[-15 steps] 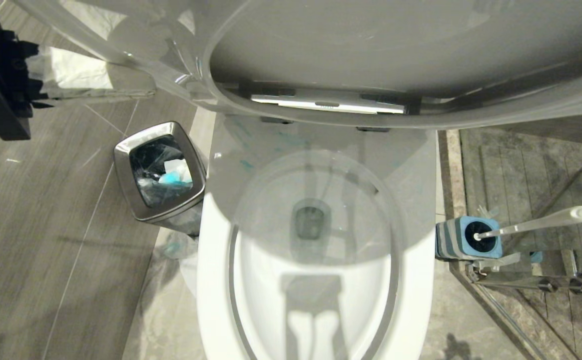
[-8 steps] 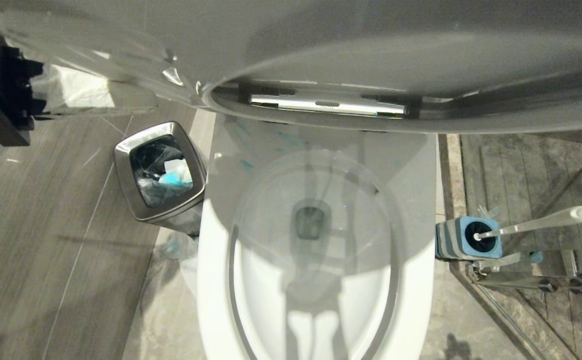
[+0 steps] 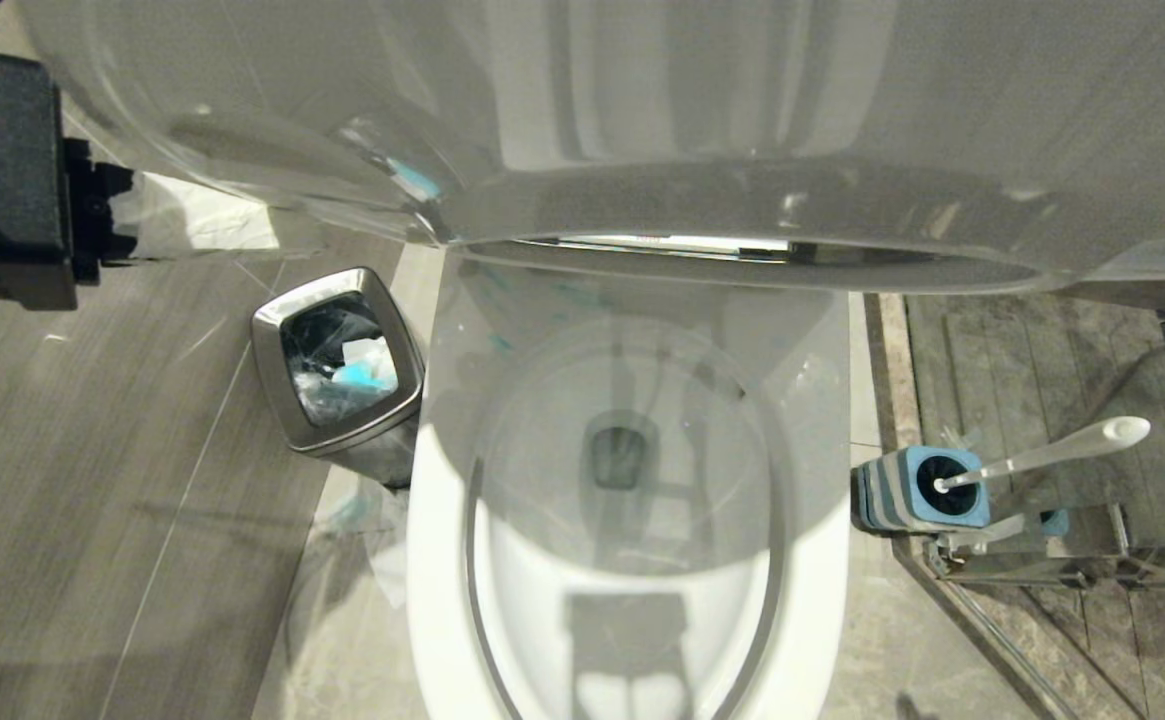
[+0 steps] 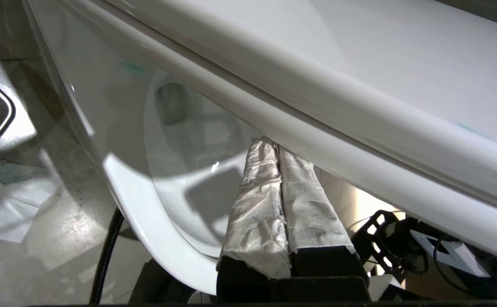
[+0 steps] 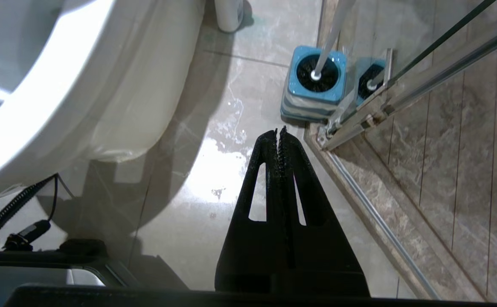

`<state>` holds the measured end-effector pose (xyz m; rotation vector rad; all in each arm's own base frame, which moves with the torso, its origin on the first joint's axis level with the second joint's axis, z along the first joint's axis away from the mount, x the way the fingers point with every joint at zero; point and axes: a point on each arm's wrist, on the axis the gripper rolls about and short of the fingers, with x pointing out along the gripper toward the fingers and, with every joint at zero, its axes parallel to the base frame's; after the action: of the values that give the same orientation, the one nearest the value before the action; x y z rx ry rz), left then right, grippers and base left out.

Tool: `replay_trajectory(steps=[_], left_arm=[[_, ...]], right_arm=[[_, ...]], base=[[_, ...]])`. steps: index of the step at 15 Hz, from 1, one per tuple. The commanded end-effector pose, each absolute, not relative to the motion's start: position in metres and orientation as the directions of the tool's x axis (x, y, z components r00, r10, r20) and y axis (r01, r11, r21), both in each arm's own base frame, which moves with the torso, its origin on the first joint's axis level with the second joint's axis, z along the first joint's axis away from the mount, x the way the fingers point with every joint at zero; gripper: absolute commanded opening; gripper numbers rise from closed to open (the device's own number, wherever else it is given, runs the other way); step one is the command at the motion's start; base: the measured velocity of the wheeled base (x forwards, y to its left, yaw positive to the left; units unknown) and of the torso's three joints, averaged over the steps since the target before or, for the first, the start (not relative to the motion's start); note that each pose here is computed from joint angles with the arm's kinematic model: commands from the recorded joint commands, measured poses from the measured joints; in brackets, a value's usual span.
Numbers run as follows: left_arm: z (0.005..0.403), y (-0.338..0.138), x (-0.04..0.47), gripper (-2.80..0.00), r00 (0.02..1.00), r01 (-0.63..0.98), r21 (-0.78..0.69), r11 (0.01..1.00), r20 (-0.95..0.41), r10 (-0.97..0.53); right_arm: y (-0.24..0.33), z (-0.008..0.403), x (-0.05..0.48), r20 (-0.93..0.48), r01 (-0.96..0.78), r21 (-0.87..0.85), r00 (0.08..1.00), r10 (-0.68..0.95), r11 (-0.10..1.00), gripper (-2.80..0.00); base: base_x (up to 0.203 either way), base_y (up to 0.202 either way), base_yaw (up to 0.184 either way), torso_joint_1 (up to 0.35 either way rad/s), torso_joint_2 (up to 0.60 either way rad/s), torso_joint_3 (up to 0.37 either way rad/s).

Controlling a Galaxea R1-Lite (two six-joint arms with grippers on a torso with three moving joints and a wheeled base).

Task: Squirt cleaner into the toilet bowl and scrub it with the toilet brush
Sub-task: Close the toilet lid

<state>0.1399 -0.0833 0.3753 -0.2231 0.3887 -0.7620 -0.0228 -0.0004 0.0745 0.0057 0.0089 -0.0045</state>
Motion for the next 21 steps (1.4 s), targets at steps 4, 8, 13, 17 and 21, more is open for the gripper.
replay_trajectory(steps=[4, 8, 13, 17, 21], left_arm=[[0.3740, -0.0866, 0.1427, -2.80, 0.646, 0.630, -0.342, 0.697, -0.268, -0.715], [0.3745, -0.0842, 0.1416, -2.80, 0.661, 0.620, -0.331, 0.711, -0.267, -0.701], [0.3703, -0.0813, 0.1426, -2.80, 0.750, 0.549, -0.196, 0.813, -0.314, -0.582], [0.3708, -0.0802, 0.1418, -2.80, 0.754, 0.535, -0.221, 0.816, -0.312, -0.578], [0.3753, -0.0769, 0.1394, -2.80, 0.789, 0.501, -0.202, 0.842, -0.293, -0.540]], right_arm=[[-0.0004, 0.0745, -0.0228, -0.009, 0.005, 0.006, 1.000, -0.005, 1.000, -2.80], [-0.0004, 0.0745, -0.0228, -0.009, 0.005, 0.006, 1.000, -0.005, 1.000, -2.80], [-0.0004, 0.0745, -0.0228, -0.009, 0.005, 0.006, 1.000, -0.005, 1.000, -2.80], [-0.0004, 0.0745, -0.0228, -0.009, 0.005, 0.006, 1.000, -0.005, 1.000, -2.80], [-0.0004, 0.0745, -0.0228, -0.009, 0.005, 0.006, 1.000, -0.005, 1.000, -2.80]], base=[[0.000, 0.000, 0.000, 0.001, 0.00, 0.141], [0.000, 0.000, 0.000, 0.000, 0.00, 0.016], [0.000, 0.000, 0.000, 0.000, 0.00, 0.000], [0.000, 0.000, 0.000, 0.000, 0.00, 0.000], [0.000, 0.000, 0.000, 0.000, 0.00, 0.000]])
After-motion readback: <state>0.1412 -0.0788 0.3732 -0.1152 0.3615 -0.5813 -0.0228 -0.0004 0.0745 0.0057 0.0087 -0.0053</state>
